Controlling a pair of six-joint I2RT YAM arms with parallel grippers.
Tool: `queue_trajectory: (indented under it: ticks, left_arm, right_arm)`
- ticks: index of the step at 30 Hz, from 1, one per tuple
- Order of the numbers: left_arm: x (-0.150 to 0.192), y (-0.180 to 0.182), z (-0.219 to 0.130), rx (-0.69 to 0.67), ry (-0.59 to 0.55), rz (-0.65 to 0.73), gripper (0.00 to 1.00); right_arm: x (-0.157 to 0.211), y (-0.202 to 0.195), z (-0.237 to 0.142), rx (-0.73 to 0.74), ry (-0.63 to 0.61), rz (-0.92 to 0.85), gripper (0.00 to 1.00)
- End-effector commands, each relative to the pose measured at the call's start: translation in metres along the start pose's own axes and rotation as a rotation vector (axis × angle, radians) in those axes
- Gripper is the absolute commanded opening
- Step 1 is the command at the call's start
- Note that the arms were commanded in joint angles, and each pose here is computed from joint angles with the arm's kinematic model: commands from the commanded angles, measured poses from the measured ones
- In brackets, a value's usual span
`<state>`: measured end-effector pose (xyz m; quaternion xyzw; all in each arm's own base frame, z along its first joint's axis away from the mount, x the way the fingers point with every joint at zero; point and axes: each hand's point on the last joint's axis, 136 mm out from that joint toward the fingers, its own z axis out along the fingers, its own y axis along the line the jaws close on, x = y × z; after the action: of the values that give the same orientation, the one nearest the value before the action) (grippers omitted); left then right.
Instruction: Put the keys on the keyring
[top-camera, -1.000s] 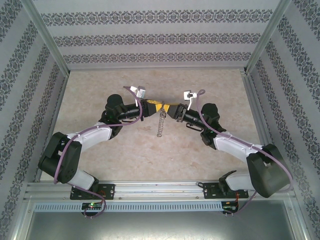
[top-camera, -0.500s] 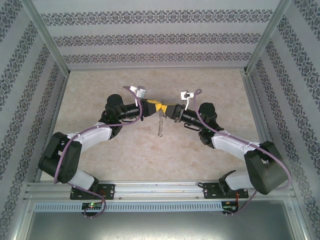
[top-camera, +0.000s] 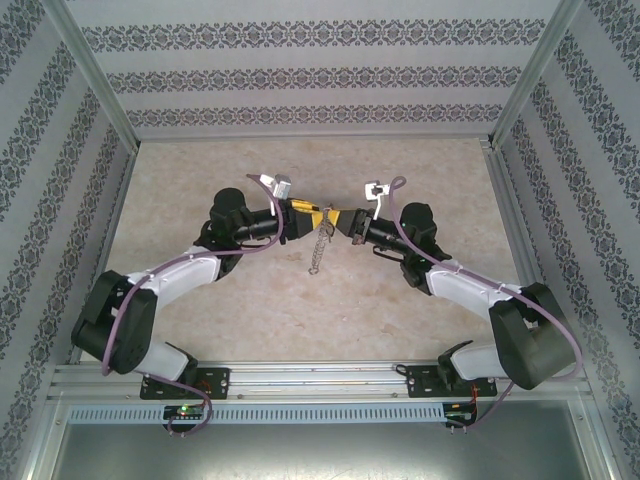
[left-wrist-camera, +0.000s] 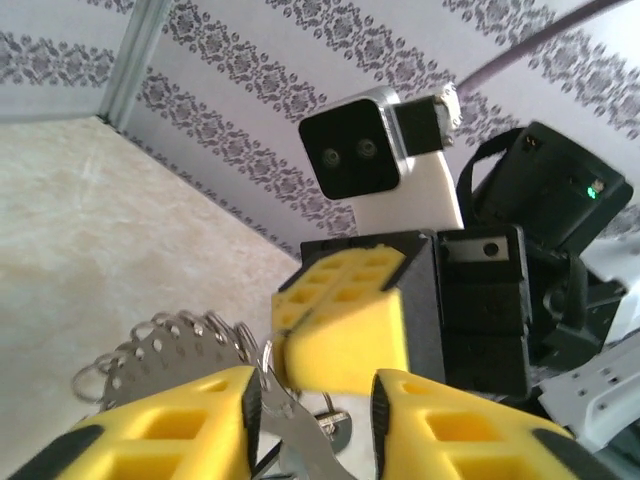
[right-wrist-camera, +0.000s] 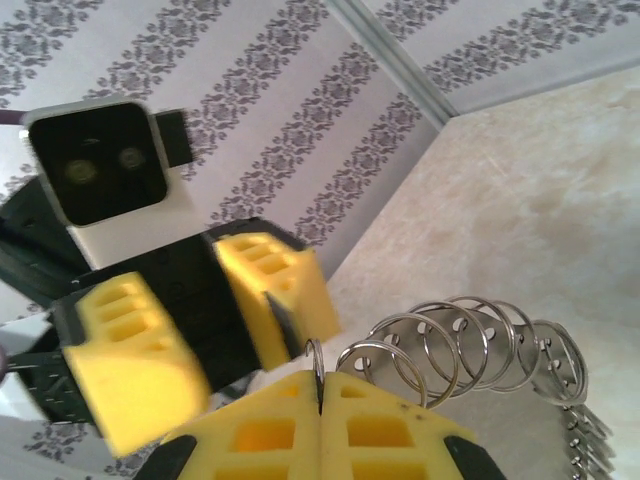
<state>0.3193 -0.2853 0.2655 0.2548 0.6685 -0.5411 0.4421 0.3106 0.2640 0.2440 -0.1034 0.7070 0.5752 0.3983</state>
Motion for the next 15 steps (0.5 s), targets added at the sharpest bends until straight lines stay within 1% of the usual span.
queue_trajectory:
  ticks: [1,3,4,5,6,11,15]
  left_arm:
    - [-0.008,-0.003,-0.005,-0.065,0.049,0.07,0.47]
    - [-0.01,-0.001,-0.007,-0.107,0.077,0.077,0.6]
    - [-0.012,0.0,-0.009,-0.129,0.086,0.084,0.74]
    - [-0.014,-0.001,-0.01,-0.145,0.091,0.088,0.93]
    - [-0.016,-0.001,-0.013,-0.16,0.096,0.095,1.0]
    - [-0.023,0.001,-0.024,-0.257,0.124,0.136,1.0]
    - [-0.037,0.024,-0.039,-0.45,0.088,0.143,1.0]
  right_arm:
    - [-0.013,0.006,-0.002,-0.006,-0.005,-0.066,0.0]
    - [-0.014,0.006,-0.001,-0.009,0.013,-0.072,0.0]
    - [-0.015,0.007,-0.001,-0.012,0.023,-0.077,0.0]
    - [-0.016,0.007,0.0,-0.01,0.034,-0.081,0.0]
    - [-0.015,0.008,0.0,-0.008,0.044,-0.088,0.0]
    - [-0.021,0.009,-0.002,-0.003,0.052,-0.103,0.0]
    - [-0.027,0.015,-0.002,-0.014,0.06,-0.11,0.0]
